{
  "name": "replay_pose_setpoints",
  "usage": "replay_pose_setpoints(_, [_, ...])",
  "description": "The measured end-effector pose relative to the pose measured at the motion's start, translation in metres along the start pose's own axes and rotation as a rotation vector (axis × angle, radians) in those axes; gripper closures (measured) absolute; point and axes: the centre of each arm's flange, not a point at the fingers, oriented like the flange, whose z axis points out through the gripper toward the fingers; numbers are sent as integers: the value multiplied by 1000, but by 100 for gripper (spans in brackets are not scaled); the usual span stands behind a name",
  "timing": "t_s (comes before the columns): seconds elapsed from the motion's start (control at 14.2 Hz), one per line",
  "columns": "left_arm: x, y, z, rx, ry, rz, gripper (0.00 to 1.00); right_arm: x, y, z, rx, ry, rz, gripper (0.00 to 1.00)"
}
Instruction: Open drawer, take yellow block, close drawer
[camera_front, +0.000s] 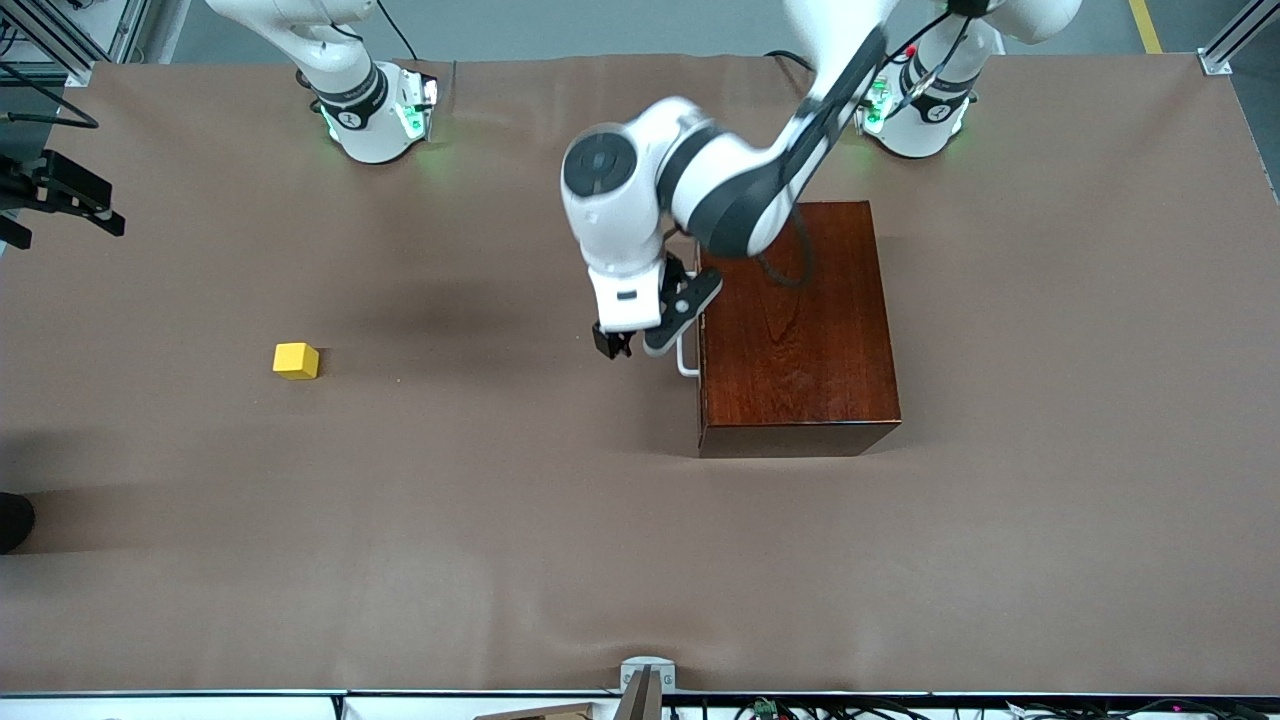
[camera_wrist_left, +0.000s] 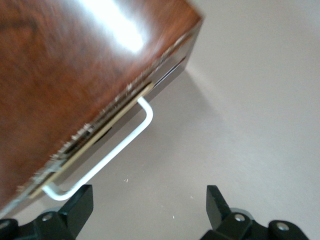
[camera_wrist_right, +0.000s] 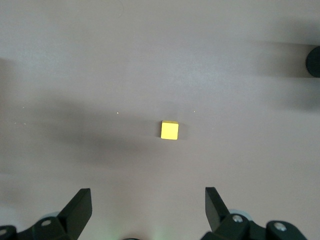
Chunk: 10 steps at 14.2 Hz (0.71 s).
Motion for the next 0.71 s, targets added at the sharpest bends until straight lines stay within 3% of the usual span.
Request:
replay_pose_setpoints(0.21, [68,-26,-65,-10,-6,157,0,0,0,1,0,-1,1,0])
replay_pose_setpoints(0.42, [163,-76,-132,-28,-85,315,0,0,0,1,0,-1,2,0])
replay_pose_setpoints(0.71, [257,-151,-169,8,-145,501,0,0,1,1,0,-1,9,0])
